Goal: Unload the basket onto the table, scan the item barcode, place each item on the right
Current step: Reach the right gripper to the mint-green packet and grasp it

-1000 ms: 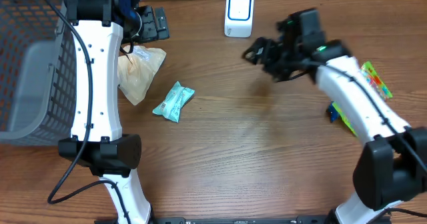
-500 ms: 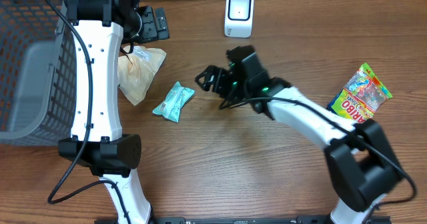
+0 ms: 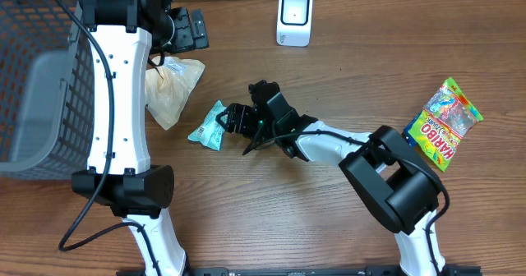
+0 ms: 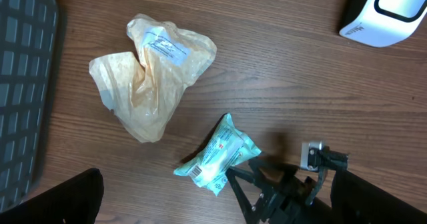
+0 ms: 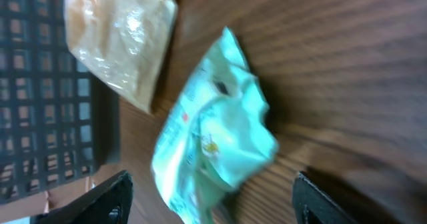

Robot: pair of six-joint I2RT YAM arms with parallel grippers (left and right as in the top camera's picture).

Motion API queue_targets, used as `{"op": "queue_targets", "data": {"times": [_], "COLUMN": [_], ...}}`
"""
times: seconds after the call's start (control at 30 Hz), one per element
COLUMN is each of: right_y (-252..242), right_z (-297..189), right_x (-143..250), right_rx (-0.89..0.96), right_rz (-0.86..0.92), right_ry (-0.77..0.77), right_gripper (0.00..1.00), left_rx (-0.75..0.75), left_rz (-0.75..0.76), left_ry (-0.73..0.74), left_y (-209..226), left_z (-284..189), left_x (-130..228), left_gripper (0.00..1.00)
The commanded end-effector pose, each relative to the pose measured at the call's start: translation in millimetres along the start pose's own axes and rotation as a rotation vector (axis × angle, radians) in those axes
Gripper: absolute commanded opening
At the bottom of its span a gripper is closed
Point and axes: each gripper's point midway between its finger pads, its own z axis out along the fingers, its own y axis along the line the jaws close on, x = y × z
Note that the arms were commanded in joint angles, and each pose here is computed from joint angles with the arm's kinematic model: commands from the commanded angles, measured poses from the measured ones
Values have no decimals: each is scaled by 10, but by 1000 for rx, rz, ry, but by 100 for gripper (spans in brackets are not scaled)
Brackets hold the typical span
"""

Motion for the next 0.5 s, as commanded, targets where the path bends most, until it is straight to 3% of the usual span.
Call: {"op": "queue_targets", "data": {"times": [0.0,0.37,0.47], "right_y": [11,-229,-256], "right_z": [82,319,357], "right_x": [76,126,131], "right_rx": [-24,9,1], "right_rz": [-14,36,50], "right_ry": [6,-42,-45], "right_gripper": [74,68,58], "left_rx": [5,5,5], "left_rz": [5,5,5], "left_ry": [-9,-9,-9], "left_y": [-3,-3,-2], "left_z": [-52,-52,-52], "left_x": [8,8,8], "left_gripper": [100,100,100]}}
